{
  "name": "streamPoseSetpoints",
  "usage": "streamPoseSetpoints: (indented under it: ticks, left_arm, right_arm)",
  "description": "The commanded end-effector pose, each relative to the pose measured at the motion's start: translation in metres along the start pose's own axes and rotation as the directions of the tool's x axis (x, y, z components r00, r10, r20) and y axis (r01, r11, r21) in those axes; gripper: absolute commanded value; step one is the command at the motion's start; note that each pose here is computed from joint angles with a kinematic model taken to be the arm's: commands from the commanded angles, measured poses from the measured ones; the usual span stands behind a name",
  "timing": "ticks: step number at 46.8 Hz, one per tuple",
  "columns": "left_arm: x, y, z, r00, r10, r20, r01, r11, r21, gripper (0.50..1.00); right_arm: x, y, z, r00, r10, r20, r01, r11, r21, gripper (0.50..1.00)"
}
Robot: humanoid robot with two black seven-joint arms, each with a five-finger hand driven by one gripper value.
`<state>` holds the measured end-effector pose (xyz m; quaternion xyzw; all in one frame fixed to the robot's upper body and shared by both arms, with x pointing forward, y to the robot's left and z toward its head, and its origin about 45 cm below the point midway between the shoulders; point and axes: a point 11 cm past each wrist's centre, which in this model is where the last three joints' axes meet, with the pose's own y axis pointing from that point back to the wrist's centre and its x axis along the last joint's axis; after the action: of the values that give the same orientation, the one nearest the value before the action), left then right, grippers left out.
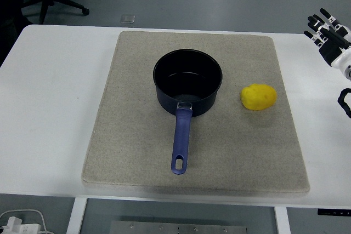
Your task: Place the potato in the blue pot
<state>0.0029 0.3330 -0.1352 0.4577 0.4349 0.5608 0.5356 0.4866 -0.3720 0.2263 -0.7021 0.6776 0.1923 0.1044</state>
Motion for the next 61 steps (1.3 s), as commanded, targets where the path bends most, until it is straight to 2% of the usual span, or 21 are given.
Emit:
streamPoseSetpoints:
  ticks: [1,33,46,52,56,61]
  left_arm:
    - [0.001,0.0,-0.001,1.0,0.001,-0.002,-0.001,1.0,0.002,0.994]
    - [0.003,0.0,-0.002,1.0,0.012,0.002,-0.012,1.0,0.004,0.994]
    - [0.003,0.0,-0.002,1.0,0.014,0.001,-0.014,1.0,0.003,0.994]
    - [0.003,0.0,-0.002,1.0,0.015,0.003,-0.015,1.0,0.003,0.994]
    - [0.003,0.0,-0.002,1.0,0.016,0.001,-0.016,1.0,0.003,0.994]
    - [0.003,0.0,-0.002,1.0,0.014,0.004,-0.014,1.0,0.003,0.994]
  right_arm:
    - [0.001,0.0,0.0,1.0,0.008,-0.002,-0.008,1.0,0.0,0.93]
    - [0.003,0.0,-0.003,1.0,0.012,-0.002,-0.012,1.0,0.005,0.93]
    - [0.01,0.001,-0.008,0.998,0.055,-0.021,-0.055,0.999,0.005,0.93]
    - [0.008,0.0,-0.011,0.999,0.039,-0.037,-0.038,0.999,0.014,0.93]
    - [0.005,0.0,-0.011,0.995,0.011,-0.103,-0.009,1.0,0.014,0.93]
    - [0.004,0.0,-0.016,0.991,0.005,-0.135,0.002,0.999,0.048,0.93]
